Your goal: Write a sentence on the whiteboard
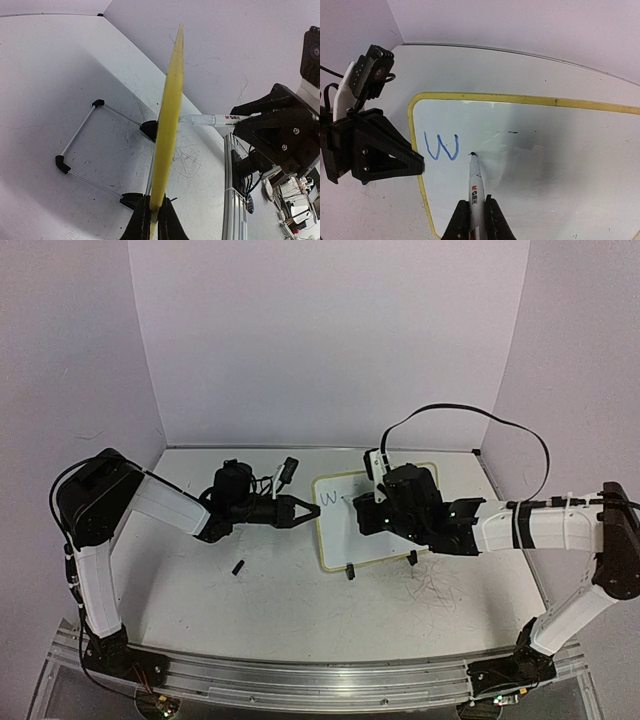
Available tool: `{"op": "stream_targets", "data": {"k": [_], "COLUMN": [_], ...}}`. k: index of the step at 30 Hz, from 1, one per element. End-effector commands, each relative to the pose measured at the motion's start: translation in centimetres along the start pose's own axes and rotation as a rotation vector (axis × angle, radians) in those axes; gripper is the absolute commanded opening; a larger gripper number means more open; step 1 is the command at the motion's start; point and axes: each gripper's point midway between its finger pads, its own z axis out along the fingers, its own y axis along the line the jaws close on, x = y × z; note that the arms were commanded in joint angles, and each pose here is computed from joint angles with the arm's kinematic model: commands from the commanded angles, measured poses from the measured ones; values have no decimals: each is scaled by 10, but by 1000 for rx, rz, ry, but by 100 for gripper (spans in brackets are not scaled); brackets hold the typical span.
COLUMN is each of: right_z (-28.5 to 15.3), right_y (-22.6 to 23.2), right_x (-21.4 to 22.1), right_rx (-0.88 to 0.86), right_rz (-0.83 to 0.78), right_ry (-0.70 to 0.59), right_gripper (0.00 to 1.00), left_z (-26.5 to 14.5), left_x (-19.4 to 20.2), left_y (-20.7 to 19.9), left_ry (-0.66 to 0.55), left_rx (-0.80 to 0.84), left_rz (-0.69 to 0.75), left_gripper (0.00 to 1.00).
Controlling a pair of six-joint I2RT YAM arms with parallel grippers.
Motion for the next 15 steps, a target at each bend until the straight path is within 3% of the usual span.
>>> {"op": "stream_targets", "data": {"k": [1,15], "right_z": [3,5], "right_y": [4,10], "right_x": [-25,-11], "right_rx": [9,-28], "right_rz": [25,0], "right_ry": [-65,-18], "right_gripper": [0,0], "left_z": [-2,-1], "left_x": [-7,-9], "left_y": [-15,-15], "left_ry": [-1,-3], "left_rx": [23,24], "left_rz": [3,9], "left_gripper": [0,0]}}
